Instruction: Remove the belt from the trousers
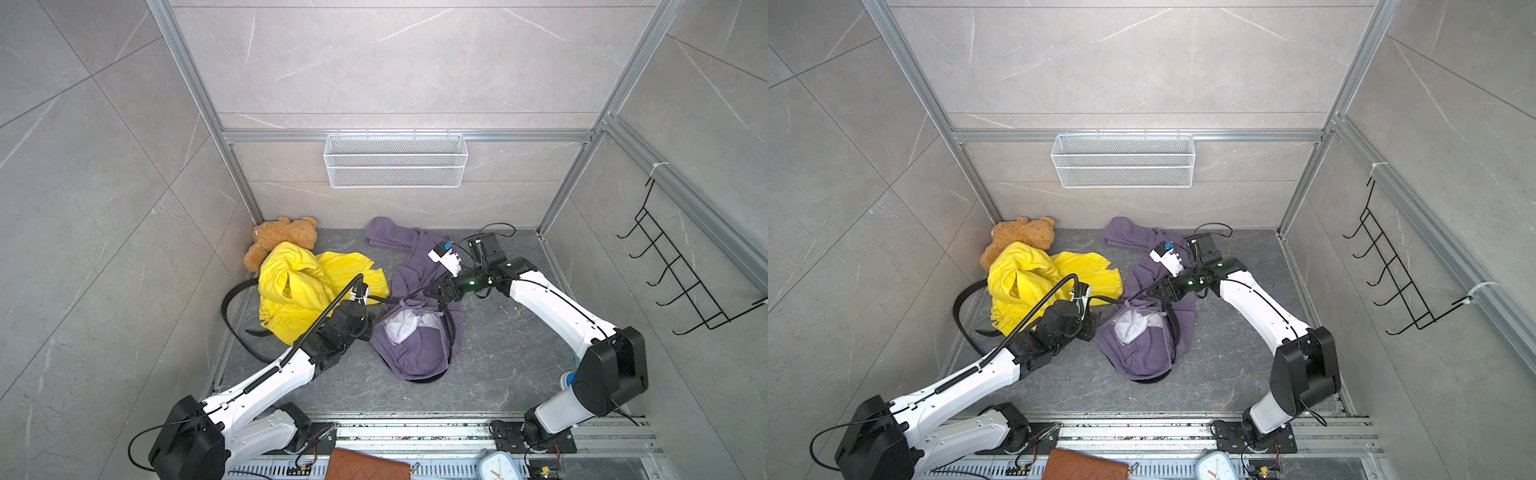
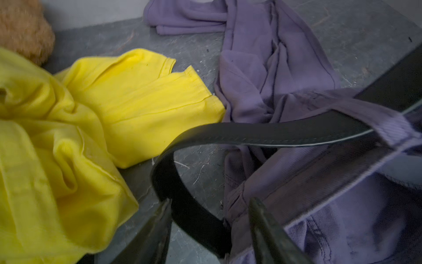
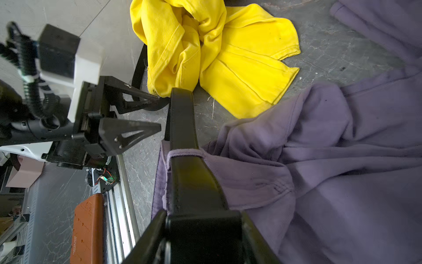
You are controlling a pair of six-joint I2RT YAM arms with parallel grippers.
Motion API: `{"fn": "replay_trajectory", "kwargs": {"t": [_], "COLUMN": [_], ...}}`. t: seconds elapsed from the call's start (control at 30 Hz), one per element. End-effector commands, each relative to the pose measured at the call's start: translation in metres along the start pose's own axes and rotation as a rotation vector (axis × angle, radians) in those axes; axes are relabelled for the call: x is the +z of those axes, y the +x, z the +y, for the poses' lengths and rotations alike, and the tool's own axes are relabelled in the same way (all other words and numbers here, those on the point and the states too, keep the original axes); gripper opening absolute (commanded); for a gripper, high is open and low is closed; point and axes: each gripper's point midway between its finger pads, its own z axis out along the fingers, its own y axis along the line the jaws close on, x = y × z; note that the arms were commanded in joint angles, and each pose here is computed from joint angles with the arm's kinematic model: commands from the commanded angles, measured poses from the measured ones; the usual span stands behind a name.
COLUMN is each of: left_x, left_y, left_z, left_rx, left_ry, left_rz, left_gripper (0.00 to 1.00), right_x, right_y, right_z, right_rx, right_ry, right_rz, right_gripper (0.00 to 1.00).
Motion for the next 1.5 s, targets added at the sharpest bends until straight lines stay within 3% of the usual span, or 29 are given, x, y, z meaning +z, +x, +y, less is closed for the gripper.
{"fn": "replay_trajectory", "kwargs": {"t": [0.0,0.27,0.57,0.77,1.0,1.4,1.47], "left_x": [-0.015,-0.033,-0.024,-0.009,-0.005,0.018,0.021], "left_y": [-0.040,-0.078,-0.094,-0.101,-0.112,-0.091,-0.091], "left_z": [-0.016,-0.078,-0.119,-0.123,-0.128,-0.131,-0.126], "left_rx": [0.064,0.174,0.218,0.224,0.241,0.247,0.249], "left_ry": [0.066,0.350,0.527,0.513,0.521,0.514,0.485], "left_rz": [-0.138,-0.245,-0.262,-0.272,-0.301,-0.233,-0.238], "left_gripper": [0.64,0.70,0.66,0.45,0.36,0.26,0.20], "right_x": [-0.002,0.002,-0.002,-0.004,-0.003,-0.003,-0.003], "right_y": [-0.009,-0.010,-0.019,-0.019,-0.018,-0.016,-0.016], "right_z": [0.002,0.005,0.014,0.022,0.026,0.029,0.030], "right_rx": [-0.033,-0.029,-0.044,-0.049,-0.055,-0.058,-0.057], "right_ry": [0.004,-0.019,-0.058,-0.083,-0.101,-0.106,-0.108], "right_rz": [-0.009,-0.018,-0.044,-0.052,-0.049,-0.043,-0.043], "right_gripper": [0.00,0.00,0.00,0.00,0.00,0.00,0.00]}}
